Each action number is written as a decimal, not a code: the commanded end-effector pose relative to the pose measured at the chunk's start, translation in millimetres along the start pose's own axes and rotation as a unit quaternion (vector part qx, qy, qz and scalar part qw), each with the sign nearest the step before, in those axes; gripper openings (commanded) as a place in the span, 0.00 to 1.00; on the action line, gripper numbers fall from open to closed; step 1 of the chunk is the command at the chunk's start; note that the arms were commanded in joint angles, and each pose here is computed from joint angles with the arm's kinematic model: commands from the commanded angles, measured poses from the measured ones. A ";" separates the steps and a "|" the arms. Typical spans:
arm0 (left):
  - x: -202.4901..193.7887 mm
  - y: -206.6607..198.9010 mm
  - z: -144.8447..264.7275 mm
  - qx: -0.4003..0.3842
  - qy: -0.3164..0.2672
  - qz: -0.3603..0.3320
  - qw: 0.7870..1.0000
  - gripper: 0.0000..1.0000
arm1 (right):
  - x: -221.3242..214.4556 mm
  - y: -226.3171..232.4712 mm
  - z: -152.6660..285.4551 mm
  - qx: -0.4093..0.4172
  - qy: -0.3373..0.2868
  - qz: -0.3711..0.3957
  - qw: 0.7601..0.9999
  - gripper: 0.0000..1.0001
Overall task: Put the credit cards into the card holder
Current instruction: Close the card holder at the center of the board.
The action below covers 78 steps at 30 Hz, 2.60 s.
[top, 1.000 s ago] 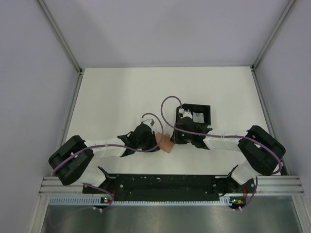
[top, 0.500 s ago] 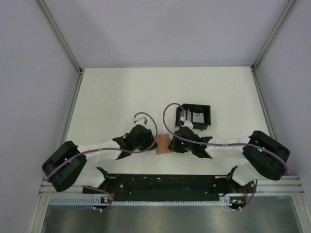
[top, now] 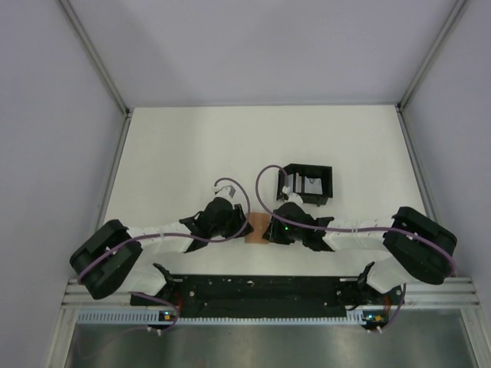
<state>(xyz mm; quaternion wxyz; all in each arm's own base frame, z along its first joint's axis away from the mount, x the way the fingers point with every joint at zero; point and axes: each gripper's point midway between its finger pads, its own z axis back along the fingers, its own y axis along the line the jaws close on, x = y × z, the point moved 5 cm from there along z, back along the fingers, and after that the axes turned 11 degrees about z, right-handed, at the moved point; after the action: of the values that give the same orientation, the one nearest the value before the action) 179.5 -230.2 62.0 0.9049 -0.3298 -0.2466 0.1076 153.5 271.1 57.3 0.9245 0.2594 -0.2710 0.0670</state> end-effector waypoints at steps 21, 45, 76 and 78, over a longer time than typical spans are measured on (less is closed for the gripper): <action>-15.1 32.8 -15.5 0.073 0.025 0.000 0.997 0.30 | 15.8 -4.3 42.0 -0.024 -0.038 0.048 0.998 0.37; -2.9 -8.7 -5.8 -0.022 0.026 -0.049 0.998 0.28 | 66.8 -18.9 38.2 -0.051 -0.073 0.034 0.995 0.23; 10.4 -46.8 -15.4 -0.074 0.017 -0.095 0.993 0.02 | 65.8 -22.1 31.0 -0.046 -0.061 0.034 0.996 0.22; 5.1 -45.0 -18.8 -0.084 0.023 -0.089 0.992 0.02 | 65.3 -21.0 30.2 -0.043 -0.059 0.036 0.997 0.21</action>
<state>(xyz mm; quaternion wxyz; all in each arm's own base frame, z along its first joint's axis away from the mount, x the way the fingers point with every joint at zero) 192.8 -258.6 76.0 0.9034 -0.3438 -0.2563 0.0046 187.7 226.1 89.3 0.9268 0.1921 -0.3147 0.0716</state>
